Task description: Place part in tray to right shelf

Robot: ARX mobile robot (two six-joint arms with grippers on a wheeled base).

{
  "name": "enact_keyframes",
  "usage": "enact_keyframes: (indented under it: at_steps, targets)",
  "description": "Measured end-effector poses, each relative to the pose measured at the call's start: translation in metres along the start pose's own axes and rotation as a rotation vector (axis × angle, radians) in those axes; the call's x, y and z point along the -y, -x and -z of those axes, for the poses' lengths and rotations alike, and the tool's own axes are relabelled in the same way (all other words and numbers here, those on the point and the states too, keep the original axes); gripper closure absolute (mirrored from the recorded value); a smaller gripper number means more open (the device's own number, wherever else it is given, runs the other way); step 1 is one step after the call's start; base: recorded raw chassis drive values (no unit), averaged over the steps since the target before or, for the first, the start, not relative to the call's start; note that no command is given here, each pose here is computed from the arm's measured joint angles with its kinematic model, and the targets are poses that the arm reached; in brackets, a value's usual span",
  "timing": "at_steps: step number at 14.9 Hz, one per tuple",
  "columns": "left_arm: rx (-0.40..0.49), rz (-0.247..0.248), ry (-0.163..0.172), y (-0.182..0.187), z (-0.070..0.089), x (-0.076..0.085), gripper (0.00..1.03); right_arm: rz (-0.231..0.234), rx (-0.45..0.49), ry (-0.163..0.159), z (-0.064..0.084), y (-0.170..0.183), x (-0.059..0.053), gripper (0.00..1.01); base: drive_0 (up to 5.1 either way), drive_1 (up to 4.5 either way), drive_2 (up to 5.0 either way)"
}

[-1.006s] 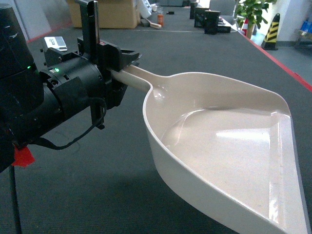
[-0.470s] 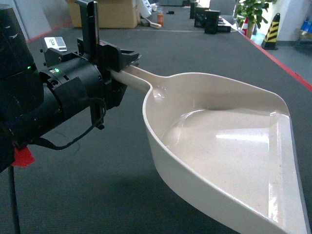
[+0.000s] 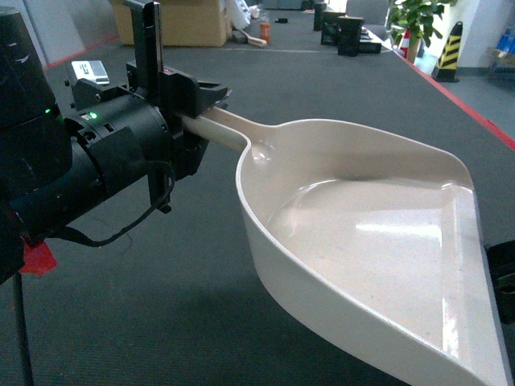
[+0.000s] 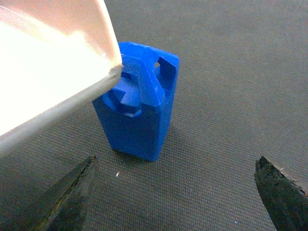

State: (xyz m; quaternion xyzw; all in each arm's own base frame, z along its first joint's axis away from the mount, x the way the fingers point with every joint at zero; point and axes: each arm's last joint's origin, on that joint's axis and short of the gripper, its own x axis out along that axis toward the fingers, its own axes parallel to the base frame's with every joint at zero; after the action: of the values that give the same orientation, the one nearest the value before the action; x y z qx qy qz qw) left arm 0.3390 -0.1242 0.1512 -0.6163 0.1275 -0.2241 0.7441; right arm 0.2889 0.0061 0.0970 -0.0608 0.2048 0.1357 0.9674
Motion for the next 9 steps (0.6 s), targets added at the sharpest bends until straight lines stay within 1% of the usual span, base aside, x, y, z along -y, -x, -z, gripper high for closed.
enact_keyframes:
  at_steps: [1,3,4,5,7,8,9]
  targets:
    - [0.003,-0.001,-0.003,0.0,0.0,0.0,0.91,-0.004,0.001,-0.003,0.001,-0.006,0.0,0.03,0.0,0.0,0.0]
    - [-0.004,0.001,-0.004,0.0,0.0,0.0,0.91,-0.032,0.004,0.003,0.002,-0.026,-0.005,0.03,0.0,0.0,0.0]
    - [-0.004,0.001,-0.004,0.0,0.0,0.0,0.91,-0.048,0.01,0.007,0.001,-0.038,-0.008,0.03,0.0,0.0,0.0]
    - [-0.006,0.001,-0.004,0.0,0.0,0.0,0.91,-0.066,0.016,0.004,-0.001,-0.052,-0.012,0.03,0.0,0.0,0.0]
    - [0.002,-0.001,-0.015,0.0,0.0,0.0,0.91,-0.077,0.014,-0.002,-0.005,-0.073,-0.018,0.03,0.0,0.0,0.0]
    - [0.014,-0.004,-0.023,0.0,-0.001,0.0,0.91,-0.075,0.025,-0.009,-0.006,-0.081,-0.019,0.05,0.0,0.0,0.0]
    - [0.02,-0.005,-0.024,0.0,-0.002,0.0,0.91,-0.077,0.039,-0.007,-0.007,-0.085,-0.021,0.1,0.0,0.0,0.0]
